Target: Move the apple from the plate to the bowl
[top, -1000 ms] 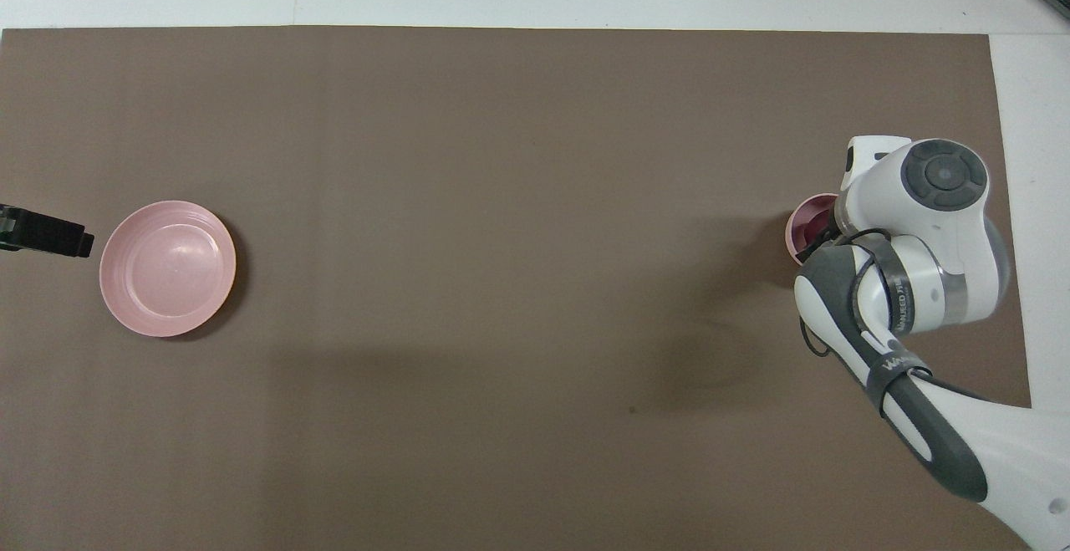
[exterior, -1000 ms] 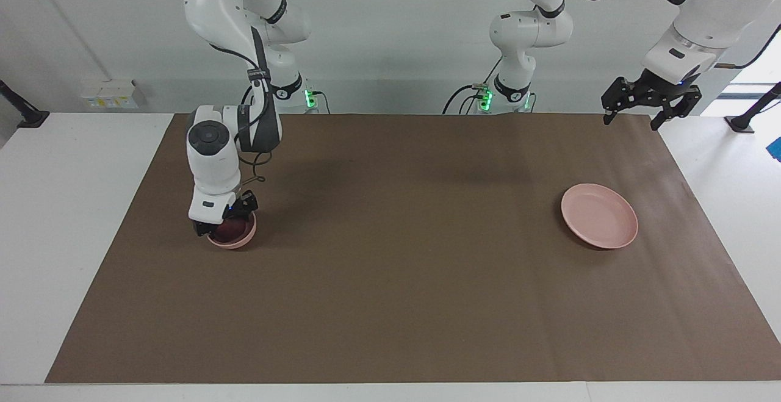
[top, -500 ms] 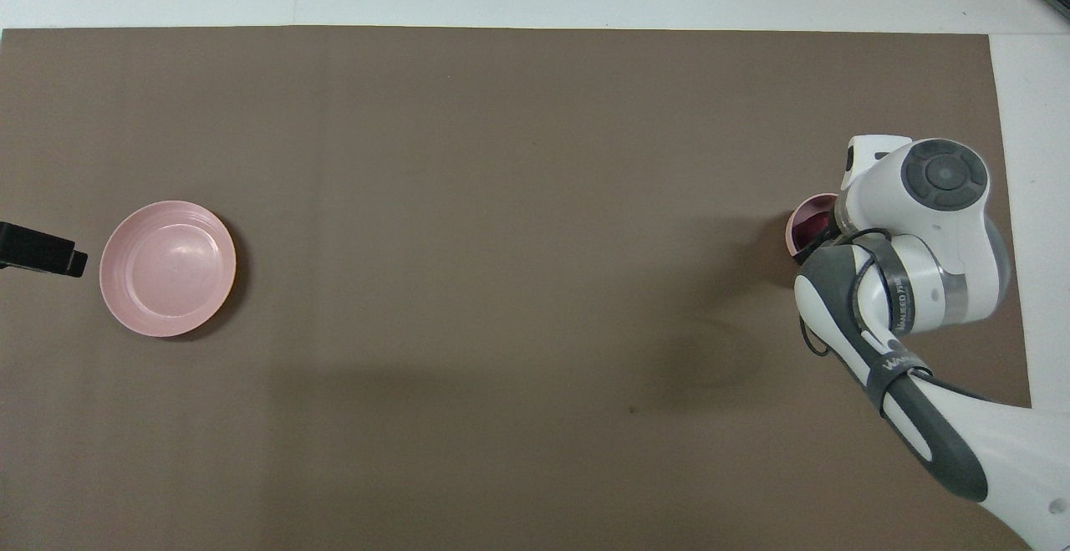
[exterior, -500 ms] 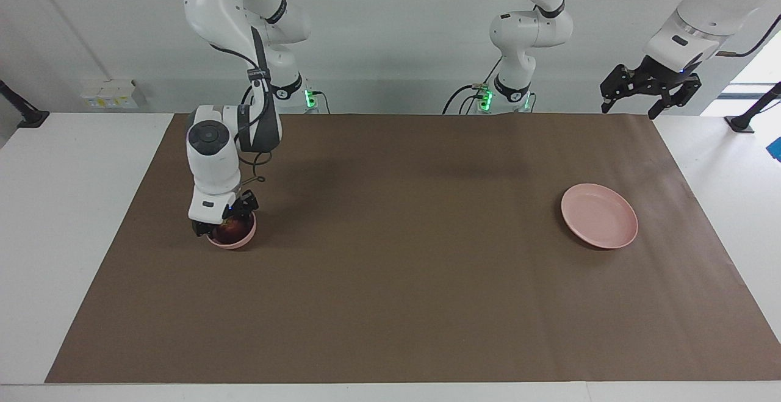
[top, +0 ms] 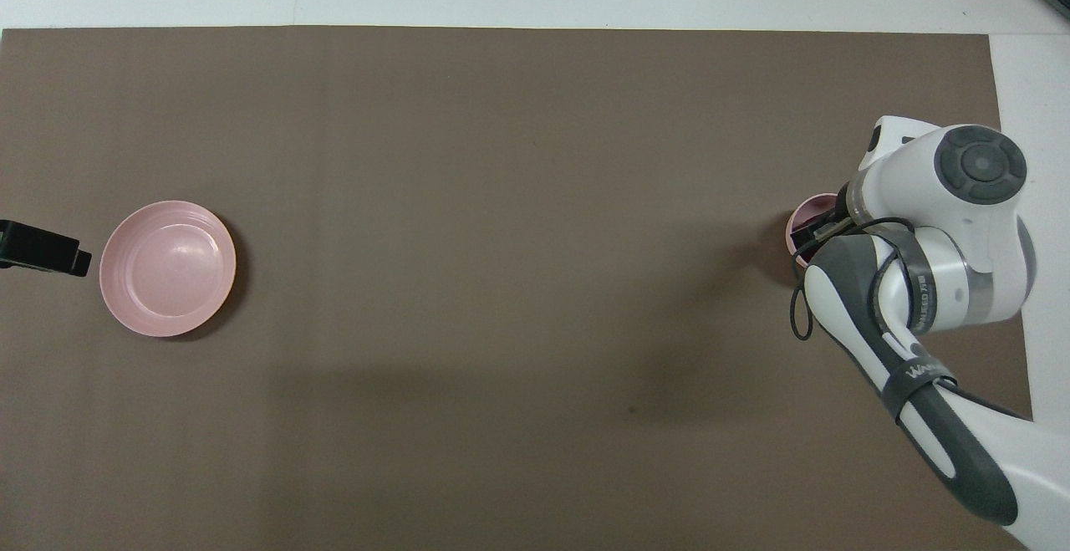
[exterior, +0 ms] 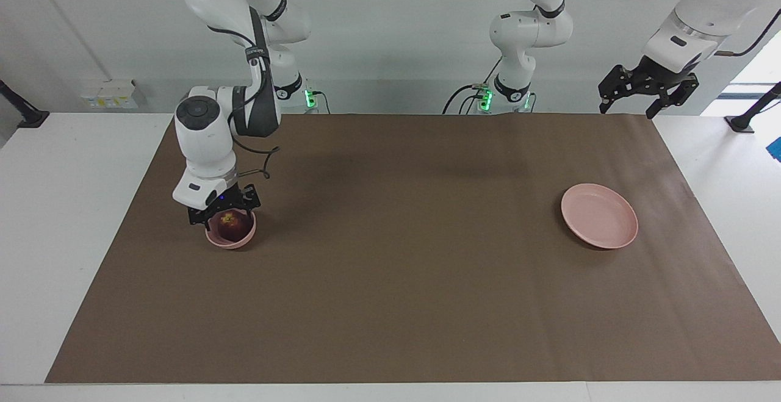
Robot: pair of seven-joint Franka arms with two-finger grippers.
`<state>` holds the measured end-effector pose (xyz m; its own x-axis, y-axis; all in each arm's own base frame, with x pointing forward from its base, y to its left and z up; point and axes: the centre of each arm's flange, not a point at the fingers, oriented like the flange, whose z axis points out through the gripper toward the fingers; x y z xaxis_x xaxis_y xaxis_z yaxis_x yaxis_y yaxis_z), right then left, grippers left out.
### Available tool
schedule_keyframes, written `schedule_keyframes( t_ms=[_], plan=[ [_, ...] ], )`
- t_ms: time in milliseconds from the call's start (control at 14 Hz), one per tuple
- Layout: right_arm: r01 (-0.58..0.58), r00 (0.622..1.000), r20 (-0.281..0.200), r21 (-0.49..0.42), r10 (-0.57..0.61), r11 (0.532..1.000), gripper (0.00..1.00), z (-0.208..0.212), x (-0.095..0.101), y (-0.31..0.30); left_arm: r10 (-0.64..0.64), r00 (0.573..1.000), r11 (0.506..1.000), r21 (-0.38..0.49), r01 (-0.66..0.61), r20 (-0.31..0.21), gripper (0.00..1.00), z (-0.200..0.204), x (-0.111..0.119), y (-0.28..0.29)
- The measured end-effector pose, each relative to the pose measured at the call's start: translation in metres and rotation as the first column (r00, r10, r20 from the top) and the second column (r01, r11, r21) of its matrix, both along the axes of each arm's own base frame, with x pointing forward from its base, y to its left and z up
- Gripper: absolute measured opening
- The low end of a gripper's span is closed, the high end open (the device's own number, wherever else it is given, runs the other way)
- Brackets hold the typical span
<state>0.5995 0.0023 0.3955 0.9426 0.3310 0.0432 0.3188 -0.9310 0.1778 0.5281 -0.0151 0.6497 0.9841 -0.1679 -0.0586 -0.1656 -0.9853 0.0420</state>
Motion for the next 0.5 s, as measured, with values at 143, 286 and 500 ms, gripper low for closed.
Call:
schedule_keyframes(
  t_ms=[143,286,500],
  plan=[
    [0.107,0.994,0.012,0.027,-0.107,0.994,1.0,0.025,-0.009,0.001,0.055,0.999,0.998,-0.007,-0.055,-0.003,1.0,0.0,0.0,-0.005],
    [0.196,0.981,0.005,0.071,-0.196,0.978,1.0,0.058,-0.021,0.005,0.073,0.997,0.997,-0.007,-0.073,-0.004,1.0,0.0,0.0,-0.008],
    [0.248,0.969,-0.011,0.098,-0.249,0.964,1.0,0.126,-0.043,0.003,0.084,0.996,0.996,-0.006,-0.084,-0.006,1.0,0.0,0.0,-0.007]
  ],
)
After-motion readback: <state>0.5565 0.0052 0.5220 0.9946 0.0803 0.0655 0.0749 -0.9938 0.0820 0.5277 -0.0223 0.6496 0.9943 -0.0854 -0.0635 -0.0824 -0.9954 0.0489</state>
